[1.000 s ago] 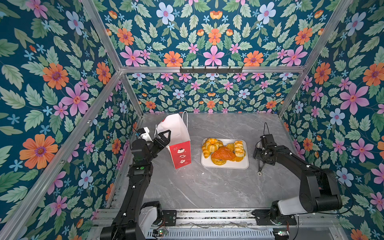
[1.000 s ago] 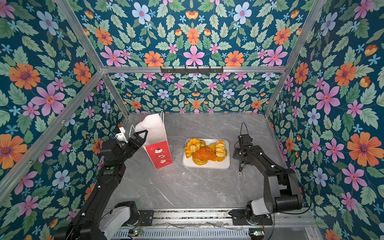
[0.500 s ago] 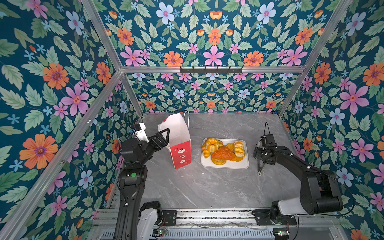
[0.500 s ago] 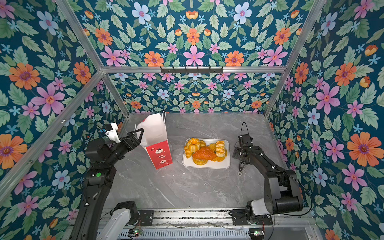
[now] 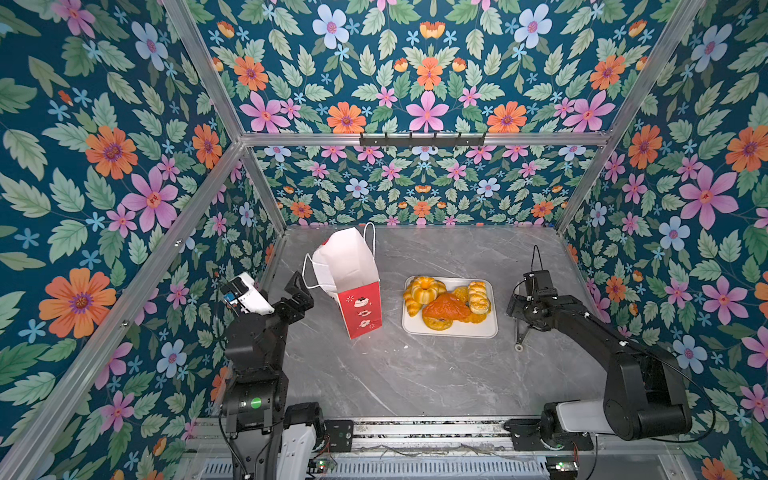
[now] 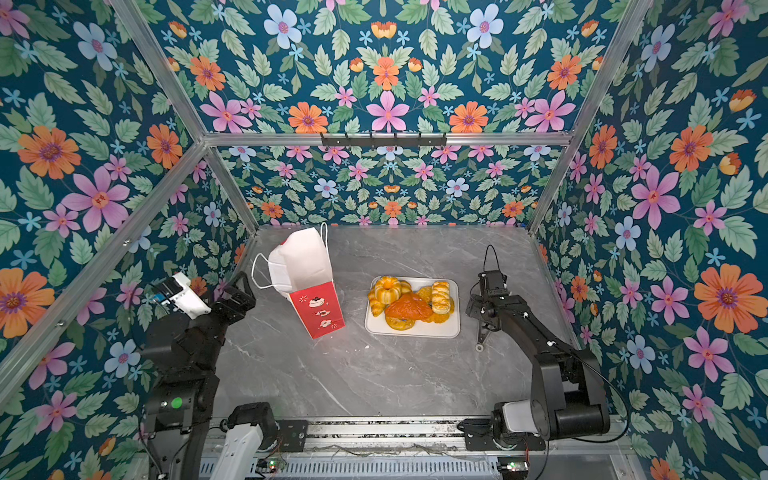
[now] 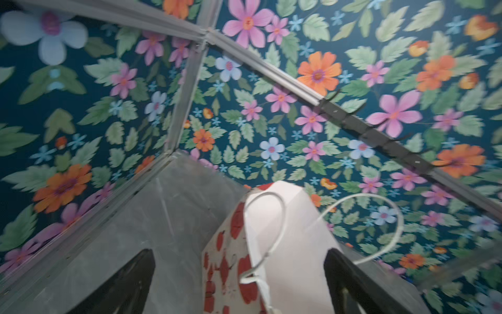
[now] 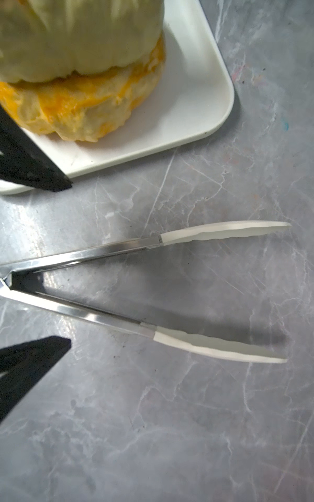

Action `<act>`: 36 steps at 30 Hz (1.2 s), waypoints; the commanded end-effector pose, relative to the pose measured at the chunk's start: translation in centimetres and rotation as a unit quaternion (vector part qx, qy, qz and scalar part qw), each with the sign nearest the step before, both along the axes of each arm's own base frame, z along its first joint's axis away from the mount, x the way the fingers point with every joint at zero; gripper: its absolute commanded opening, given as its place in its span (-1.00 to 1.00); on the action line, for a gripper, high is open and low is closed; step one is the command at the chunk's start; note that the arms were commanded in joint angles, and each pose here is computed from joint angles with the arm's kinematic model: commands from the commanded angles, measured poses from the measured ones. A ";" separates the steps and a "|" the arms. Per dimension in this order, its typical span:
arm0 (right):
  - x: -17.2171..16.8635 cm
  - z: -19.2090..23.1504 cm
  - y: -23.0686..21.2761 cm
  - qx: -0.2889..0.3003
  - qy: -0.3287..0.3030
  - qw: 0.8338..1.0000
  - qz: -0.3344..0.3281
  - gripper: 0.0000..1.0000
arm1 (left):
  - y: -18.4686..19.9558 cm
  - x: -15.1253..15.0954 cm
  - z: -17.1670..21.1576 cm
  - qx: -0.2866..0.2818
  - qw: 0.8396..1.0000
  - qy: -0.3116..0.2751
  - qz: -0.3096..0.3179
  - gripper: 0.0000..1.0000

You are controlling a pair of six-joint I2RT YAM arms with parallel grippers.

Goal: Take the fake bread out of the paper bag

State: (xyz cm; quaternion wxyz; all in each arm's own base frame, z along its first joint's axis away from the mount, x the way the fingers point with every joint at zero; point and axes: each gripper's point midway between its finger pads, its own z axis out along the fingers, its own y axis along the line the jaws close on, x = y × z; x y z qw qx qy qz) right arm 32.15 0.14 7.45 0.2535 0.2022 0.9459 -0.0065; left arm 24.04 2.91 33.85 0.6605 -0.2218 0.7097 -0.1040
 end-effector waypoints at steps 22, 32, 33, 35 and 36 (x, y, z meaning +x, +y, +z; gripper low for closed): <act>-0.4 4.6 -0.8 -0.017 -0.135 0.991 -0.001 0.67 | 2.0 10.0 -18.6 0.149 0.988 0.025 0.026 1.00; -0.3 6.8 -0.7 -0.033 -0.243 0.969 0.029 0.65 | 2.0 12.3 -20.2 0.181 0.983 0.020 0.020 1.00; -0.2 7.1 -0.7 -0.037 -0.257 0.965 0.031 0.66 | 2.0 12.5 -20.4 0.186 0.982 0.023 0.018 1.00; -0.2 7.9 -1.2 -0.052 -0.290 0.955 0.027 0.67 | 1.8 13.0 -20.8 0.187 0.982 0.037 0.010 1.00; -0.3 8.3 -1.3 -0.059 -0.303 0.951 0.026 0.67 | 1.7 13.2 -20.7 0.190 0.981 0.037 0.009 1.00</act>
